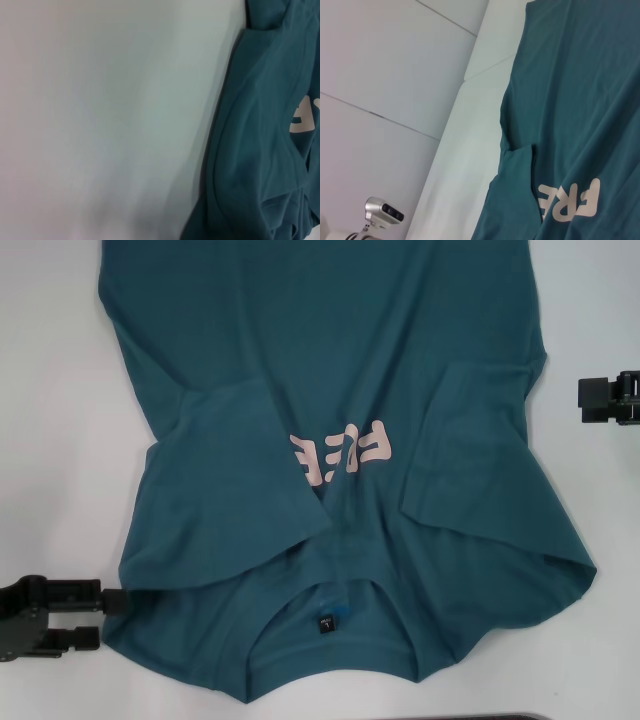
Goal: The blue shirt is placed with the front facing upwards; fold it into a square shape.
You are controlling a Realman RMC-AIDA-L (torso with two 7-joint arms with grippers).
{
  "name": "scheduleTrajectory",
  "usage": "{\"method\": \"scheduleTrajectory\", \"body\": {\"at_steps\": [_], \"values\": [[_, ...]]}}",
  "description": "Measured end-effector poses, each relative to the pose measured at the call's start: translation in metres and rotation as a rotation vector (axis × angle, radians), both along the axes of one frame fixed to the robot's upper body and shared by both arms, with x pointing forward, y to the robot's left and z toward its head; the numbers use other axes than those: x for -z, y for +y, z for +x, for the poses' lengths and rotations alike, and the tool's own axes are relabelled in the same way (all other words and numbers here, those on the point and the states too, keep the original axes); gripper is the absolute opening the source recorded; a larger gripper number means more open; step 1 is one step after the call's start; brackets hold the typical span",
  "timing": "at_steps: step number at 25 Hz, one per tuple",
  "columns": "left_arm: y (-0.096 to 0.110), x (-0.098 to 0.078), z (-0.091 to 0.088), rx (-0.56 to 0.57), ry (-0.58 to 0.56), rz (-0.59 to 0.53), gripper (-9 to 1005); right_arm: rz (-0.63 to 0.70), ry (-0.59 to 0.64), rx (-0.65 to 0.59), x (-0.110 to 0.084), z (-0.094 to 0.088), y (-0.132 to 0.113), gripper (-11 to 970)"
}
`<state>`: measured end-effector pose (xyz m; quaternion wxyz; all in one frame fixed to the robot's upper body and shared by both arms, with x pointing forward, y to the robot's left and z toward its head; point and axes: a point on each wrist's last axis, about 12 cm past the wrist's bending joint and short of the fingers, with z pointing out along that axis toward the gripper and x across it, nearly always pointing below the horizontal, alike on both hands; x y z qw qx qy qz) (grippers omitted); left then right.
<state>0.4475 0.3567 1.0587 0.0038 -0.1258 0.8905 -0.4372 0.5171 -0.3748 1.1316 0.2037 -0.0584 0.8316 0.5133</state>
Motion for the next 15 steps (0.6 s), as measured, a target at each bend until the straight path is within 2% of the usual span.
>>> {"method": "scheduleTrajectory", "body": {"at_steps": [15], "values": [[-0.0029,0.0038,0.0020,-0.011,-0.005,0.016,720,0.000,0.001,0.001,0.0005,-0.0008,-0.0005,766]]}}
